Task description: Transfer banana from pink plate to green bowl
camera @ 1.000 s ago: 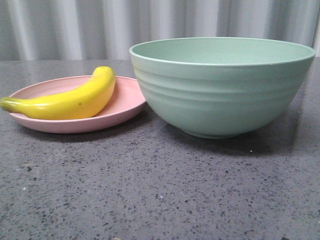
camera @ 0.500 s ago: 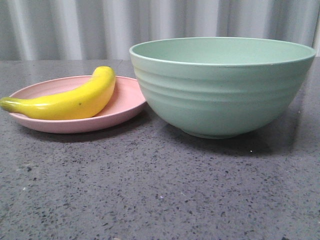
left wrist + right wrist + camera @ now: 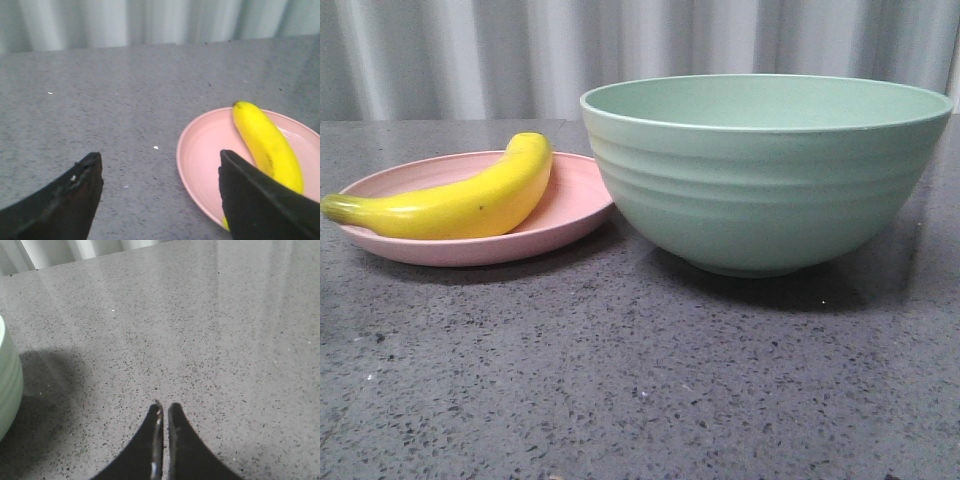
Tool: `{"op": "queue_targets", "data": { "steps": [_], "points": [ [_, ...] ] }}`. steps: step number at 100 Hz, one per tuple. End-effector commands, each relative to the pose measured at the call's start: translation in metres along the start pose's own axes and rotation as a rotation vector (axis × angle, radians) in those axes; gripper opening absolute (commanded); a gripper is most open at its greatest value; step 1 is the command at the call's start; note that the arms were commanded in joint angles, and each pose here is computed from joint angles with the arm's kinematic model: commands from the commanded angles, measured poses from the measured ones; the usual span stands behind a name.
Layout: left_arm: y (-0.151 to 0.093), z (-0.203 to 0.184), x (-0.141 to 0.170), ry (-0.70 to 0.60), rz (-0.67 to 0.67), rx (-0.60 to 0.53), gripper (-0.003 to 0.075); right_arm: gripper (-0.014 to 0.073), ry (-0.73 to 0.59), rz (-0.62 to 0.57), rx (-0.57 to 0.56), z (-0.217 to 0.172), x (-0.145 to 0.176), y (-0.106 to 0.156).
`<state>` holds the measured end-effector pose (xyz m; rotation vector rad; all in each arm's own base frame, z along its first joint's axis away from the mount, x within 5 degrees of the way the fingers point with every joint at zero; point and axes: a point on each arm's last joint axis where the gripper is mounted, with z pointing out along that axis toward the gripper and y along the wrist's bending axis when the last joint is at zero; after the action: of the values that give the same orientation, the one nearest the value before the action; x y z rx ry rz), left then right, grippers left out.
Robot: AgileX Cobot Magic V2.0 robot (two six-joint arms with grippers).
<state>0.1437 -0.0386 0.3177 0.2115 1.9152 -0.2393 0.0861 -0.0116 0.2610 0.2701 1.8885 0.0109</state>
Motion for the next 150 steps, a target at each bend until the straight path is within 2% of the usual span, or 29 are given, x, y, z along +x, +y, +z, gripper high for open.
{"op": "queue_targets", "data": {
  "steps": [1, 14, 34, 59, 102, 131, 150],
  "points": [
    [-0.013, 0.016, -0.023, 0.022, 0.012, 0.072, 0.0458, -0.0062, -0.110, -0.004, -0.011, -0.002, -0.019, 0.002],
    [-0.036, 0.042, -0.032, 0.159, 0.054, 0.171, 0.0458, -0.0062, -0.112, -0.004, -0.012, -0.002, -0.019, 0.002],
    [-0.072, 0.084, -0.028, 0.358, 0.144, 0.285, 0.0458, -0.0062, -0.112, -0.004, -0.012, -0.002, -0.019, 0.002],
    [-0.095, 0.133, -0.012, 0.543, 0.182, 0.313, 0.0458, -0.0062, -0.114, -0.004, -0.012, -0.002, -0.019, 0.002],
    [-0.099, 0.157, 0.001, 0.607, 0.186, 0.305, 0.0456, -0.0062, -0.114, -0.004, -0.012, -0.002, -0.019, 0.002],
    [-0.099, 0.157, 0.001, 0.607, 0.182, 0.306, 0.0293, -0.0062, -0.114, -0.004, -0.012, -0.002, -0.019, 0.002],
    [-0.100, 0.157, -0.003, 0.598, 0.182, 0.308, 0.0248, -0.0062, -0.108, -0.021, -0.015, -0.002, -0.019, 0.003]
  ]
}}
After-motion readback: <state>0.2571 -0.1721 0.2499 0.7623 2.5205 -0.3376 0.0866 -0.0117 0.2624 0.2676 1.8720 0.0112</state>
